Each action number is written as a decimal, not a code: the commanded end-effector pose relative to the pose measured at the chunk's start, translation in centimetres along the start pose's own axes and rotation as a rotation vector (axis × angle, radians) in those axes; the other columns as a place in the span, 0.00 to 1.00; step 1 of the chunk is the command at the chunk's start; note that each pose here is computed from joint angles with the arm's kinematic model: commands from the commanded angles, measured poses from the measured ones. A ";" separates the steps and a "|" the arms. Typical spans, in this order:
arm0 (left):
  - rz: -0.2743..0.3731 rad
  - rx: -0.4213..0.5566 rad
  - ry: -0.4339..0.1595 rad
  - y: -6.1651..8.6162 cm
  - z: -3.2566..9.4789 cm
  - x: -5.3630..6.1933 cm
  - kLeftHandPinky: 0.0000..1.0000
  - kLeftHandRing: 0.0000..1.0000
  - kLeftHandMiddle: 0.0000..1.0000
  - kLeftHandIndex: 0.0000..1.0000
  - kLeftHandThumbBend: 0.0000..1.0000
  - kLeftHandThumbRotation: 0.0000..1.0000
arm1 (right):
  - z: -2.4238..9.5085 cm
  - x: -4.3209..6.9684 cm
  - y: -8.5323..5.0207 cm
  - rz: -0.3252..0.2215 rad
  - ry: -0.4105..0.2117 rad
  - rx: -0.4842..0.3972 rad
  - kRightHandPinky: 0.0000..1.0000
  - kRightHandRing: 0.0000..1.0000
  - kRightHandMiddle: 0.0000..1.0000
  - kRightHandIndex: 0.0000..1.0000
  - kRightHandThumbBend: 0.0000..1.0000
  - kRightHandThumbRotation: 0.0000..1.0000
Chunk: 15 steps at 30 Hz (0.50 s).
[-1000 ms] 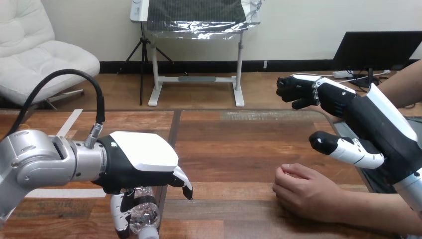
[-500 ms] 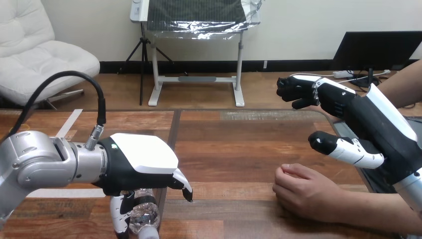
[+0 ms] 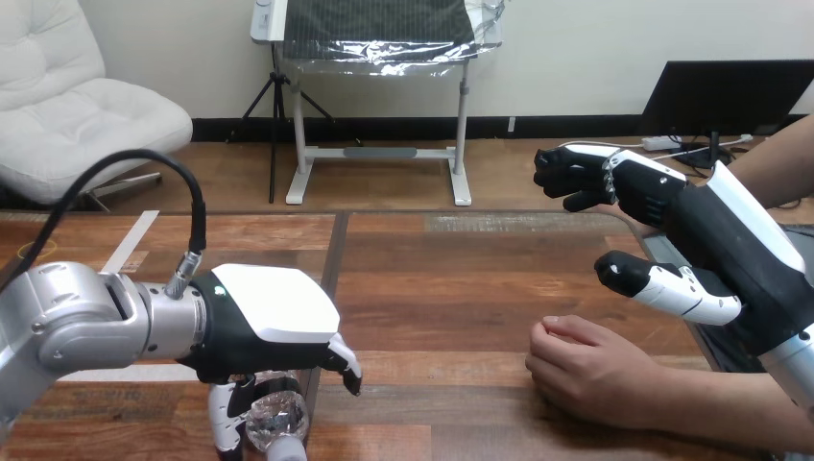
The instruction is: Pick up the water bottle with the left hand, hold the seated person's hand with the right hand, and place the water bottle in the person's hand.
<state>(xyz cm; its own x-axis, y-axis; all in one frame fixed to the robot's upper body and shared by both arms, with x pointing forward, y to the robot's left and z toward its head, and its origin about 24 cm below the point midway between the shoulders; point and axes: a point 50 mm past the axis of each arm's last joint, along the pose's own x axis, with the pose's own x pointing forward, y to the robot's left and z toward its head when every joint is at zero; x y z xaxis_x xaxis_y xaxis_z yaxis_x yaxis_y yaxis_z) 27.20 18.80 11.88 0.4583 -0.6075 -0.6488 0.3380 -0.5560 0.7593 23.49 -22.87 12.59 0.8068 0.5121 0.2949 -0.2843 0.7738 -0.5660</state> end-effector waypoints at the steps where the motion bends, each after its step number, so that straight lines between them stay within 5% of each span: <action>1: 0.034 0.031 0.031 1.0 -0.7 -0.1 0.77 0.82 0.84 0.81 1.00 0.04 | 1.1 0.8 -1.4 -0.035 -0.067 -0.030 0.74 0.79 0.80 0.81 0.86 0.83; 15: 0.021 0.068 0.045 0.7 -1.0 0.4 0.76 0.82 0.83 0.80 1.00 0.02 | 1.2 0.7 -1.5 -0.039 -0.075 -0.025 0.74 0.79 0.80 0.81 0.87 0.82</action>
<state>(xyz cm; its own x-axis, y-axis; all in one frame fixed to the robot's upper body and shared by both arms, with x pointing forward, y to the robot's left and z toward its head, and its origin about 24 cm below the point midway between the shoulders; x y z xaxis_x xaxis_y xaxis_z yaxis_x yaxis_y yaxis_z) 27.40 19.16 10.76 0.4675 -0.5744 -0.6720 0.3338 -0.5892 0.7358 23.47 -22.96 12.67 0.8059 0.5079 0.3042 -0.2828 0.7817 -0.5558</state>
